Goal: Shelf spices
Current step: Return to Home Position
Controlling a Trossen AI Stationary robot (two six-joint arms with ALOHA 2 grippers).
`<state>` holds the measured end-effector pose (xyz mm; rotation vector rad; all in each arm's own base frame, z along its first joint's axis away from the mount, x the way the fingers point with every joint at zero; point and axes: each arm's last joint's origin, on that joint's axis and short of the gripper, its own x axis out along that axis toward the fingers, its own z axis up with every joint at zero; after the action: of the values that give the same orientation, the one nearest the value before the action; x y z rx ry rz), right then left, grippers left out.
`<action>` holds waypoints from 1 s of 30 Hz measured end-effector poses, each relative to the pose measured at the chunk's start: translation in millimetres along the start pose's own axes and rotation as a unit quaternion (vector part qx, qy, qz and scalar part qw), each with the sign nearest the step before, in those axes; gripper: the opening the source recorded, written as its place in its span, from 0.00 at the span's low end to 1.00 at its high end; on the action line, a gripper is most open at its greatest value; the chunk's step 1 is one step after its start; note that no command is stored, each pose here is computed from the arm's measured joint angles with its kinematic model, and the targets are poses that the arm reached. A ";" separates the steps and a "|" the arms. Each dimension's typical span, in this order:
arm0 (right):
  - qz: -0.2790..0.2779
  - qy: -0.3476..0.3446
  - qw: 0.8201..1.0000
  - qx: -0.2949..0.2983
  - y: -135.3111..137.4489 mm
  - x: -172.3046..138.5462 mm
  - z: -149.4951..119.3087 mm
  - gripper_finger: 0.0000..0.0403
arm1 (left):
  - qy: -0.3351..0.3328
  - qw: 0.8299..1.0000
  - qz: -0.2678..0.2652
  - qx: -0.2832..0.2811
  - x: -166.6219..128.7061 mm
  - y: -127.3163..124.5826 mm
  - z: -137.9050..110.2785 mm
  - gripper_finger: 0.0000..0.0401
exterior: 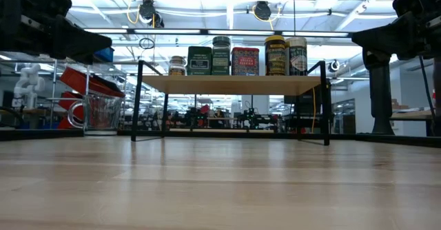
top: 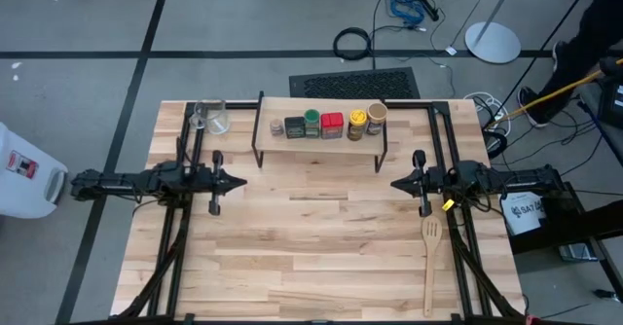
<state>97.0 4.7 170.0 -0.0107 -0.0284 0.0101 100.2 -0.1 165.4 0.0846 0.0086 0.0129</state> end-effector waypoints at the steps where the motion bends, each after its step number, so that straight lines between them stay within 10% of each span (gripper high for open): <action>1: 0.000 0.000 1.000 0.000 0.0 0.0 0.0 0.00 | -0.003 1.000 0.000 0.000 -0.4 0.0 0.5 0.00; 30: 0.000 0.000 1.000 0.000 0.0 0.0 0.0 0.00 | -0.005 1.000 -0.010 -0.026 -1.5 -0.5 0.5 0.09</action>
<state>97.1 4.7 170.0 -0.0107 -0.0284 0.0097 98.7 -0.7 165.8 0.0334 0.0001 -0.0065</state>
